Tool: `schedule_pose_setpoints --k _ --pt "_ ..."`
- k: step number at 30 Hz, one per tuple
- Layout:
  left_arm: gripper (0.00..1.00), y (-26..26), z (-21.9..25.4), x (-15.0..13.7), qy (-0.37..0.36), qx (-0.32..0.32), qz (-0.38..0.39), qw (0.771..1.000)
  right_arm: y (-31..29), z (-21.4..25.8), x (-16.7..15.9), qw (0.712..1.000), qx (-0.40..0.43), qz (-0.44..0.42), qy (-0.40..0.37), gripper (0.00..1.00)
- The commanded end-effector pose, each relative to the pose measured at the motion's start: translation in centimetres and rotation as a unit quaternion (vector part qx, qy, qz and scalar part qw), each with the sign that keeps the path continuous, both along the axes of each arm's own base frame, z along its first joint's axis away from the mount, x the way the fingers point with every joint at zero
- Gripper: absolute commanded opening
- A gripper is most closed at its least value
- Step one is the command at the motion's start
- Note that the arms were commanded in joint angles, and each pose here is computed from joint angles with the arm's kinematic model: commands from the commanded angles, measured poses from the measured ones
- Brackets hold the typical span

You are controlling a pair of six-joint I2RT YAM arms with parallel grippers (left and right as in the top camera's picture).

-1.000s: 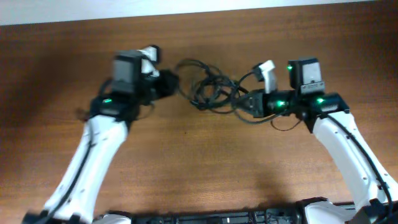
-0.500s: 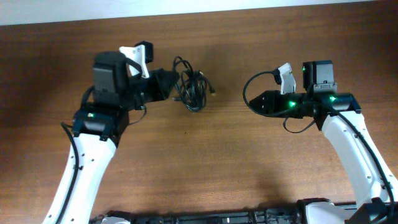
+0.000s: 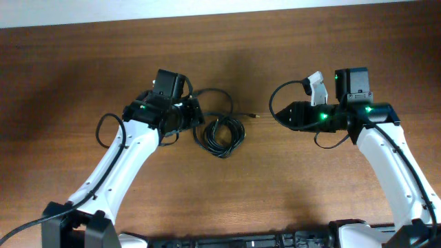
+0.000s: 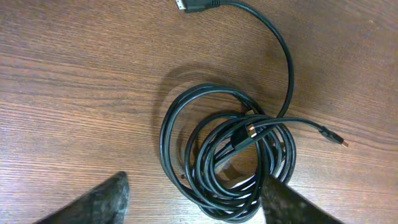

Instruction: Untangle cables

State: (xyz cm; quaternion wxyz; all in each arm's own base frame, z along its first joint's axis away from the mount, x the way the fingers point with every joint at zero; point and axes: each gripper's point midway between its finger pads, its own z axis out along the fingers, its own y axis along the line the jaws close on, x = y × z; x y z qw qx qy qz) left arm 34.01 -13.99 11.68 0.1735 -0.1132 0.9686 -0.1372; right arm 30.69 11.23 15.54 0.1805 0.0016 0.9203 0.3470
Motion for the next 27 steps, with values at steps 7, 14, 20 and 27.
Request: schedule_pose_setpoints --k 7,14,20,27 --pt "0.79 -3.2 -6.2 -2.2 0.098 0.014 0.024 0.995 -0.2 0.9 0.2 1.000 -0.004 -0.002 -0.017 0.47" --pt "0.50 -4.4 -9.5 -1.7 0.122 0.008 0.030 0.992 -0.2 0.9 0.2 1.000 -0.005 -0.002 -0.017 0.47" --pt "0.57 -4.8 -11.7 -2.3 0.151 0.008 0.026 0.988 -0.2 0.9 0.2 1.000 -0.005 -0.002 -0.017 0.47" --pt "0.00 -6.3 -14.0 -4.2 0.205 -0.012 0.004 0.979 -0.2 0.9 0.2 1.000 -0.005 -0.002 -0.017 0.47"
